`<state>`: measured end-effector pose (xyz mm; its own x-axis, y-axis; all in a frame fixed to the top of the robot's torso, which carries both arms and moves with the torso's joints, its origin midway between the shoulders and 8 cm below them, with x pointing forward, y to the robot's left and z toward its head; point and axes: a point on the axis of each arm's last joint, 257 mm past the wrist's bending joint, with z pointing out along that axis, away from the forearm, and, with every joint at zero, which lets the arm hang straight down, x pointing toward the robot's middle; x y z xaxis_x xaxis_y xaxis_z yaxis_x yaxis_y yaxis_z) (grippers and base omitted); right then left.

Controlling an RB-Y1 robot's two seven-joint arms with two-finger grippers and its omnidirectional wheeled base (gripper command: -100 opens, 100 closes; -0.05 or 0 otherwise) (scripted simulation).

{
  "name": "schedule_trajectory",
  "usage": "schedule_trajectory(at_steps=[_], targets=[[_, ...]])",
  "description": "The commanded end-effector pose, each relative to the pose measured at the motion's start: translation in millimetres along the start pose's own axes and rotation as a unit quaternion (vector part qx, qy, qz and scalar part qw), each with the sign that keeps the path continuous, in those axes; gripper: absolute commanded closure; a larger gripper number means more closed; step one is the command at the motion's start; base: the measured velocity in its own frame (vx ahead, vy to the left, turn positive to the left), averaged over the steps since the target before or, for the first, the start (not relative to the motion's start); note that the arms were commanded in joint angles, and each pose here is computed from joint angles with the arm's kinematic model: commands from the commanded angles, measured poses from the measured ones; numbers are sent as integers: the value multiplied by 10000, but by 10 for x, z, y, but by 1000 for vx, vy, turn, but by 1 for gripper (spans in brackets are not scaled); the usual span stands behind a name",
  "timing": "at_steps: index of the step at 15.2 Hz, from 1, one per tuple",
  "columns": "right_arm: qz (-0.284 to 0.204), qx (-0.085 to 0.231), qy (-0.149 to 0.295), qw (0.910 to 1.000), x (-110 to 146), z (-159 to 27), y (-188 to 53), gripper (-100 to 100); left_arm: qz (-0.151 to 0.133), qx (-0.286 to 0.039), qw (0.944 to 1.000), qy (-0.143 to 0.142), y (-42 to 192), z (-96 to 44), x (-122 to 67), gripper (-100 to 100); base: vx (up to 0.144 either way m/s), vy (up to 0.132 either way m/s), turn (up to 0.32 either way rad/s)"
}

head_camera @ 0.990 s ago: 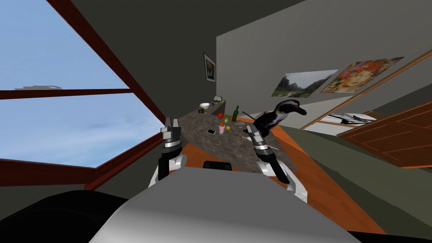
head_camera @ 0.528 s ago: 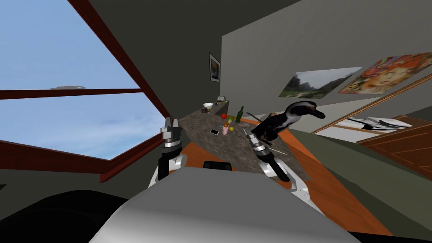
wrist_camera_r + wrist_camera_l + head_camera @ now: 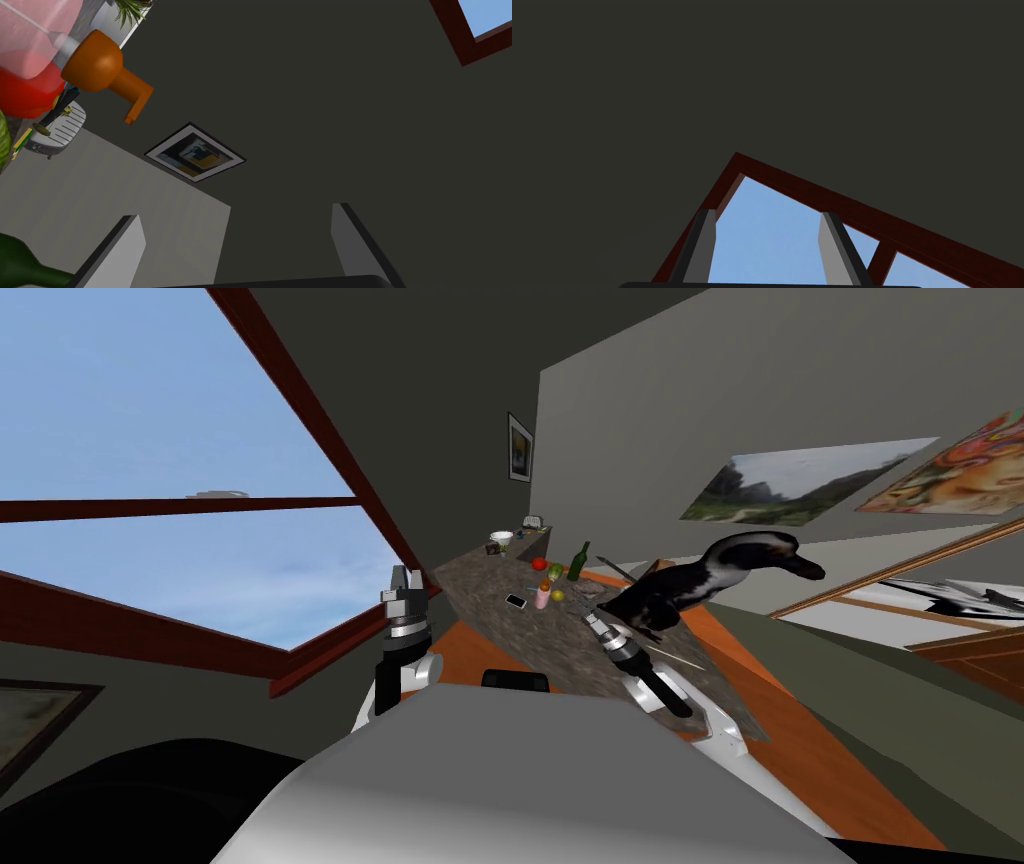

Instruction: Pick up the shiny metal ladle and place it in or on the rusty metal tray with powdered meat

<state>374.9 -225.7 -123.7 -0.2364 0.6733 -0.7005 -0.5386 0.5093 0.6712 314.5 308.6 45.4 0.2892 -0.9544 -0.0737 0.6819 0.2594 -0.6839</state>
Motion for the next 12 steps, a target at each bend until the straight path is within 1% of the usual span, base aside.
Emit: schedule_trajectory(at_steps=[1, 2, 3, 4, 5, 6, 7, 8, 9, 10, 12], targets=[[-124, 61, 285, 9995, 87, -61, -97, -100, 0, 0, 10000, 0, 0, 0, 0, 0, 3, 30, 131], [-137, 62, 303, 9994, 87, -64, -99, -100, 0, 0, 10000, 0, 0, 0, 0, 0, 4, 20, 63], [-221, 148, 565, 9980, 203, -137, -225, -100, 0, 0, 10000, 0, 0, 0, 0, 0, 8, 55, 213], [-290, 154, 661, 9973, 199, -155, -237, -100, -1, 0, 10000, 0, 0, 0, 0, 0, 15, 59, 192], [-346, 222, 882, 9953, 310, -228, -344, -100, 0, 0, 10000, 0, 0, 0, 0, 0, 10, 53, 205], [-421, 253, 985, 9939, 302, -258, -377, -100, 0, 0, 10000, 0, 0, 0, 0, 0, 14, 58, 245], [-453, 256, 1028, 9933, 298, -267, -384, -100, 0, 0, 10000, 0, 0, 0, 0, 0, 15, 32, 69], [-539, 357, 1291, 9895, 398, -374, -519, -100, 0, 0, 10000, 0, 0, 0, 0, 0, 12, 37, 136], [-612, 367, 1386, 9878, 384, -396, -534, -100, 0, 0, 10000, 0, 0, 0, 0, 0, 16, 44, 153], [-676, 431, 1618, 9836, 481, -495, -634, -100, 0, 0, 10000, 0, 0, 0, 0, 0, 20, 51, 195], [-787, 487, 1761, 9800, 450, -549, -692, -100, 0, 0, 10000, 0, 0, 0, 0, 0, 15, 37, 164]])
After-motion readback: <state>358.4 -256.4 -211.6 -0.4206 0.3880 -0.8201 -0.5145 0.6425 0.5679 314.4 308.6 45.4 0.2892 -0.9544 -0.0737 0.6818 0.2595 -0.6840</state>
